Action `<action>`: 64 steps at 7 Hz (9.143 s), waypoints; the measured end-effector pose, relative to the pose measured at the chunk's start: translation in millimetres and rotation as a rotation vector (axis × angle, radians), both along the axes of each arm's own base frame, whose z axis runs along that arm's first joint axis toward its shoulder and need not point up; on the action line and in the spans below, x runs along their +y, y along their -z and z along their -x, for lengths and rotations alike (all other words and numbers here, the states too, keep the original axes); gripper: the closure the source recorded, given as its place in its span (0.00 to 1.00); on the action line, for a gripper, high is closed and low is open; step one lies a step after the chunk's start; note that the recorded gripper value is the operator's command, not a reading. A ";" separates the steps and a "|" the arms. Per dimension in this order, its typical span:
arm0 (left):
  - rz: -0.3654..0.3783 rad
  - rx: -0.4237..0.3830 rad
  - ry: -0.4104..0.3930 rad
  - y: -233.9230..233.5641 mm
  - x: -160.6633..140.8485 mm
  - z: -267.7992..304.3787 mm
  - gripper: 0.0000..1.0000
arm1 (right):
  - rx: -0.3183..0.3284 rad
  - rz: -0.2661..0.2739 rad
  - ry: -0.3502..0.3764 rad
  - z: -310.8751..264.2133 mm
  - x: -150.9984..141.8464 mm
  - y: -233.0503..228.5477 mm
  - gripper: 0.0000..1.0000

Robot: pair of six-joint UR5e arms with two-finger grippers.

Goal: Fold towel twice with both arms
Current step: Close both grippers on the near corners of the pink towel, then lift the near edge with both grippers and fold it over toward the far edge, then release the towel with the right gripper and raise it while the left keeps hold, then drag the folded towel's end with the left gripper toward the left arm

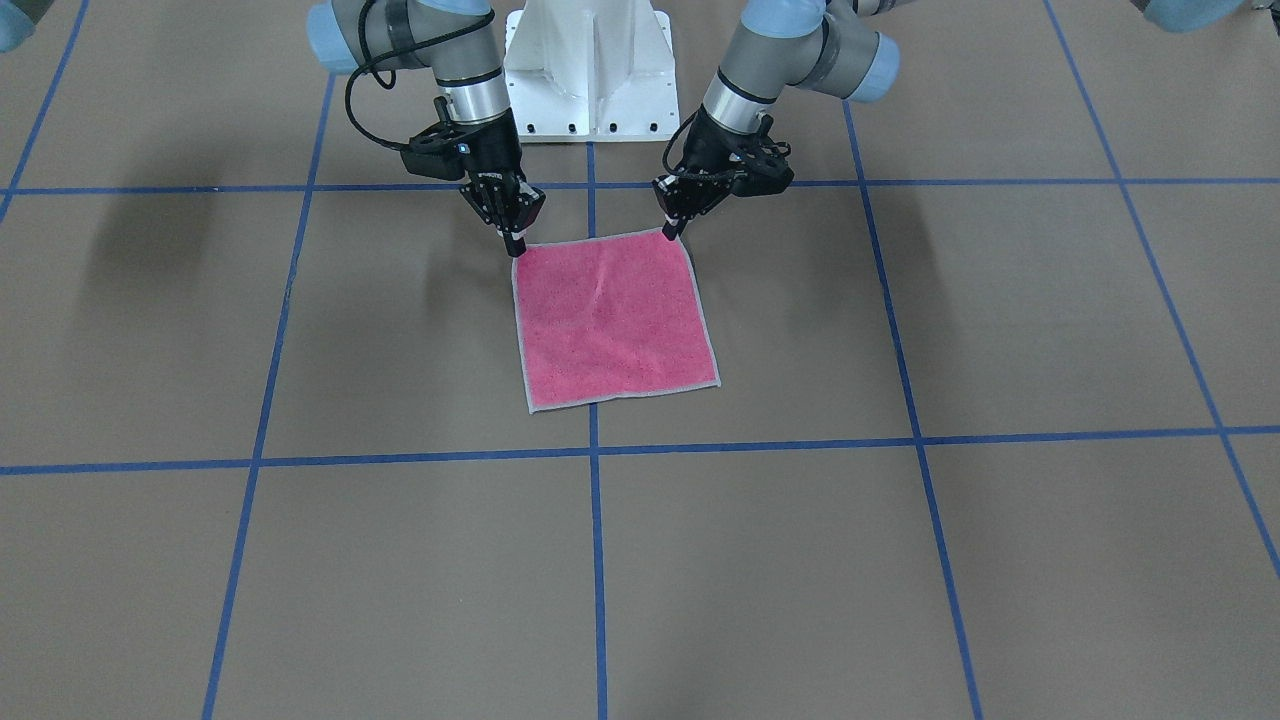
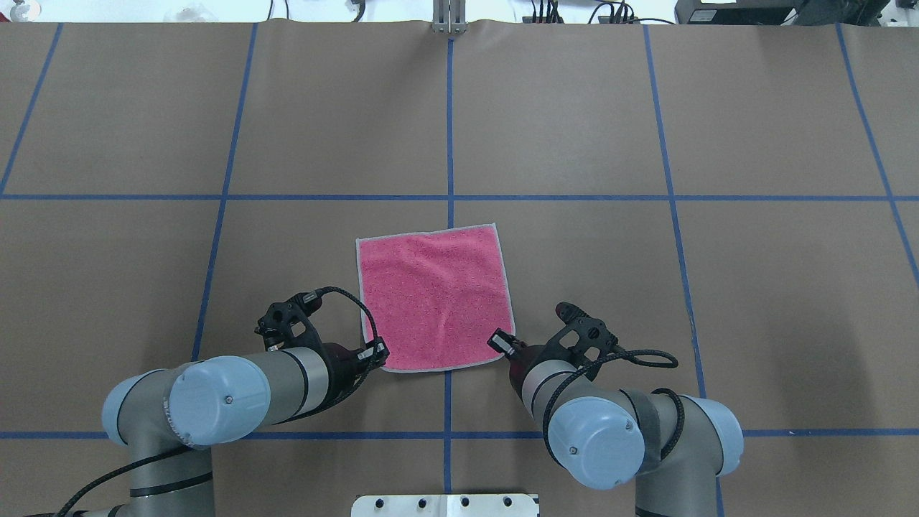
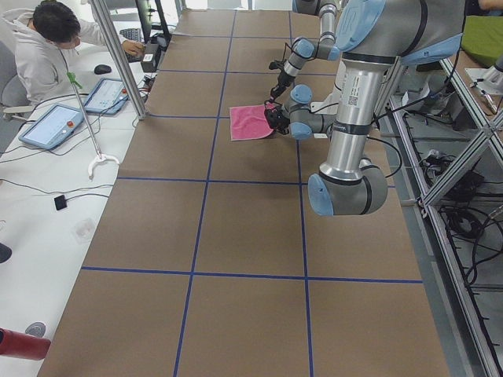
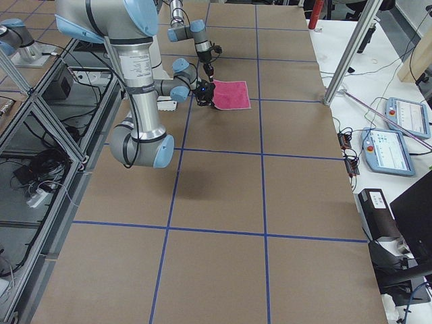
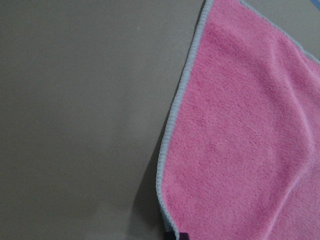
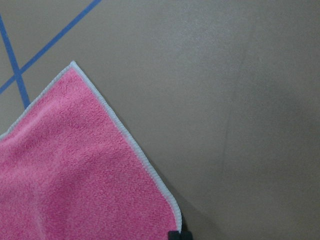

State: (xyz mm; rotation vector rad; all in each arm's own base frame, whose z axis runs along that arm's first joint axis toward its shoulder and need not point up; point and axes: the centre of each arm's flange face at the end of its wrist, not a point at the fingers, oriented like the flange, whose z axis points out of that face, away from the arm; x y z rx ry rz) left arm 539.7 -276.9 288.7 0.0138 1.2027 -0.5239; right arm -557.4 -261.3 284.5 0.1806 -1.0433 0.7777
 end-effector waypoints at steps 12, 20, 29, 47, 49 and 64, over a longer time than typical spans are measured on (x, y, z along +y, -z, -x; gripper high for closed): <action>-0.038 0.026 0.032 28.8 -55.4 33.5 1.00 | 0.031 -0.021 -0.061 -43.2 -41.9 37.6 1.00; -0.021 -0.022 0.110 18.9 -112.7 23.9 1.00 | 0.071 -0.015 -0.120 -30.2 -97.1 38.2 1.00; -0.024 -0.078 0.132 1.2 -145.6 9.0 0.00 | 0.098 -0.007 -0.140 -5.3 -126.6 21.8 0.47; -0.034 0.039 0.035 -31.5 -123.6 10.1 0.39 | 0.316 -0.244 0.447 -283.0 -305.5 -68.8 0.00; 0.001 0.050 0.054 -31.2 -115.7 2.7 0.56 | 0.321 -0.246 0.458 -292.1 -306.6 -76.1 0.00; 0.002 0.050 0.042 -31.9 -106.2 -0.1 0.68 | 0.319 -0.251 0.458 -294.0 -305.5 -73.9 0.00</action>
